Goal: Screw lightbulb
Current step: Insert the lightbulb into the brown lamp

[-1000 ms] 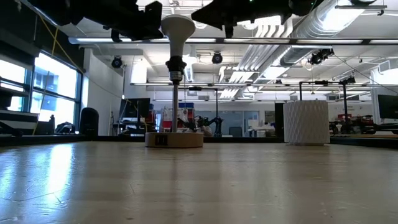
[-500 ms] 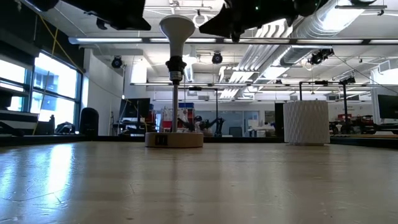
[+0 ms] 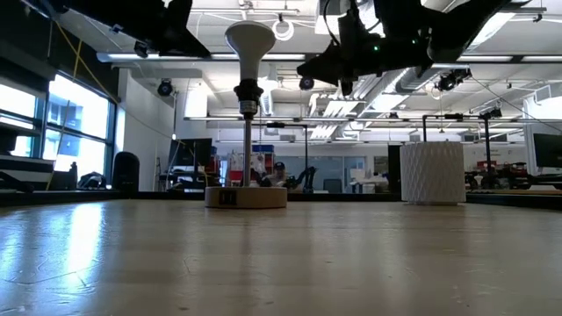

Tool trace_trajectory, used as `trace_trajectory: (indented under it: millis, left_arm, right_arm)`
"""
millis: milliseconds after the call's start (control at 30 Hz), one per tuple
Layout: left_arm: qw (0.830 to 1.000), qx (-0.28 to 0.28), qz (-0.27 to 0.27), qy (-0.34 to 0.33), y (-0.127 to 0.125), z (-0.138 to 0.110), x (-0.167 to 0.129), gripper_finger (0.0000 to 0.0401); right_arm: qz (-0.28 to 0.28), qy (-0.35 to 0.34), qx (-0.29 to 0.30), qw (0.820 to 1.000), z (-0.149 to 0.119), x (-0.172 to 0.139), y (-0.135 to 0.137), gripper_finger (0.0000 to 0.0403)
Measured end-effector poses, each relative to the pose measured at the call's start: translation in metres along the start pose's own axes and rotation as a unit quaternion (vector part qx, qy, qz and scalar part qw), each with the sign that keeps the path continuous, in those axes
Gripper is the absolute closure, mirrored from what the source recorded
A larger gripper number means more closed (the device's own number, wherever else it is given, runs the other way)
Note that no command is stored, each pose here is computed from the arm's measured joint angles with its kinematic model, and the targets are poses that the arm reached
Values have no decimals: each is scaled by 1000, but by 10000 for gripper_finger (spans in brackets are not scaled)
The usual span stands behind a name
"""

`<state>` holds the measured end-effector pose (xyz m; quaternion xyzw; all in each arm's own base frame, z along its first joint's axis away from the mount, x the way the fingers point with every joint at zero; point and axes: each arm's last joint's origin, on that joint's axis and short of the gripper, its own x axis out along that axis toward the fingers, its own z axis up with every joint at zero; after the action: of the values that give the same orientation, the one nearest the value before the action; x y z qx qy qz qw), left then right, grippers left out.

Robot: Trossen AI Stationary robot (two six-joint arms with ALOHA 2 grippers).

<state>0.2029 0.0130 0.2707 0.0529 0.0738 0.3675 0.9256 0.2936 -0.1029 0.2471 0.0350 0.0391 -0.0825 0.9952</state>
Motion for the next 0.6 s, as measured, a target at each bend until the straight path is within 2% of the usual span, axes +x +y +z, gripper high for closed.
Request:
trace_trajectory:
  millis: [433, 600]
  left_arm:
    - [1000, 6, 0, 6, 0, -4, 0, 400]
    - [1000, 7, -1, 6, 0, -4, 0, 400]
  right_arm:
    - [9, -3, 2, 1000, 0, 0, 1, 387]
    - [27, -30, 24, 999, 5, -1, 2, 387]
